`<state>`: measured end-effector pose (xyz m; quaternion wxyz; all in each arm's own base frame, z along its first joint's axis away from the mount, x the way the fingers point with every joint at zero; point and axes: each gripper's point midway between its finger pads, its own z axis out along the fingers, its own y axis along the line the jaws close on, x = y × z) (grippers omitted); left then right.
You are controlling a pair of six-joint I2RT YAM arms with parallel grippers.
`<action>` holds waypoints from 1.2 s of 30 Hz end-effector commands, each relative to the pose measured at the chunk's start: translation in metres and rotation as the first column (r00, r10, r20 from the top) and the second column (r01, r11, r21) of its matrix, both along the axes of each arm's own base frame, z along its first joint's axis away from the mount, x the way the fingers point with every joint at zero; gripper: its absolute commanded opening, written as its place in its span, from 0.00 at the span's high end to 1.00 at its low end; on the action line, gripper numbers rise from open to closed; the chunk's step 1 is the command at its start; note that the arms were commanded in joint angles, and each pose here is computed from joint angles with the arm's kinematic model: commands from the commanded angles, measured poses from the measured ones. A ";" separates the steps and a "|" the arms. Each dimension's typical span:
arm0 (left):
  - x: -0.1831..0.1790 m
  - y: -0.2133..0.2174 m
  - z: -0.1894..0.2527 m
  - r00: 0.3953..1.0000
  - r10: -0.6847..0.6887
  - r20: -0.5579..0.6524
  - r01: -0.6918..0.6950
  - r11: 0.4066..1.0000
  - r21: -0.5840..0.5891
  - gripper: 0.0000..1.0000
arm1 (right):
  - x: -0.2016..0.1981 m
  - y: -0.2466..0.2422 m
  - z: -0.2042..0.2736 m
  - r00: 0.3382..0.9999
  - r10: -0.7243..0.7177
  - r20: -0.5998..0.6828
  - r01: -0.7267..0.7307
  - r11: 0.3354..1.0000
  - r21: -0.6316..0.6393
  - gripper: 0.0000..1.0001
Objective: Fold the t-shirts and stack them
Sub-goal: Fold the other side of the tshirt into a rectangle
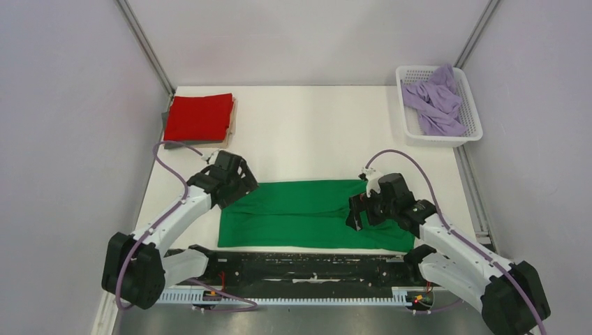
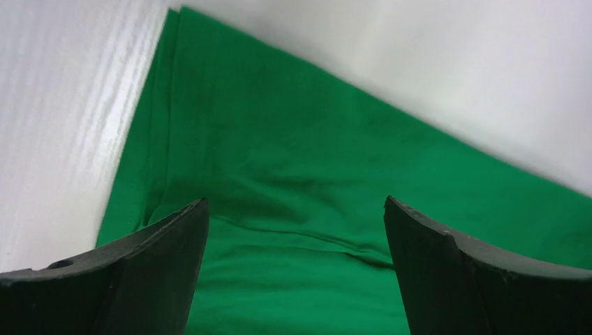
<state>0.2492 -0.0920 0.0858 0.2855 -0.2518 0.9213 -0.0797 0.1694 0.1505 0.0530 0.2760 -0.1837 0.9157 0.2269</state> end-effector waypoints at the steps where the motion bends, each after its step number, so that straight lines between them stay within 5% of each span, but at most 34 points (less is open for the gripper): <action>1: -0.004 -0.016 -0.020 0.996 -0.086 -0.021 0.085 0.995 -0.052 0.00 | -0.001 0.019 -0.001 0.995 0.092 0.023 -0.094 0.992 0.080 0.02; 13: -0.019 0.003 -0.043 0.997 -0.037 -0.066 0.038 0.999 0.015 0.00 | -0.055 0.025 0.006 0.958 0.284 -0.038 -0.273 0.946 0.177 0.02; 26: -0.007 -0.002 -0.016 0.998 -0.057 -0.007 0.057 0.998 0.003 0.00 | -0.073 0.035 0.012 0.951 0.307 -0.038 -0.289 0.927 0.239 0.02; 32: 0.016 -0.046 0.010 0.980 -0.170 0.099 0.184 0.970 -0.158 0.00 | -0.032 0.013 0.039 0.996 0.057 0.065 -0.065 0.990 0.127 0.02; 36: 0.014 -0.062 0.008 0.960 -0.267 0.089 0.278 0.950 -0.145 0.00 | -0.010 -0.008 0.034 0.984 -0.163 0.068 0.158 0.985 0.069 0.02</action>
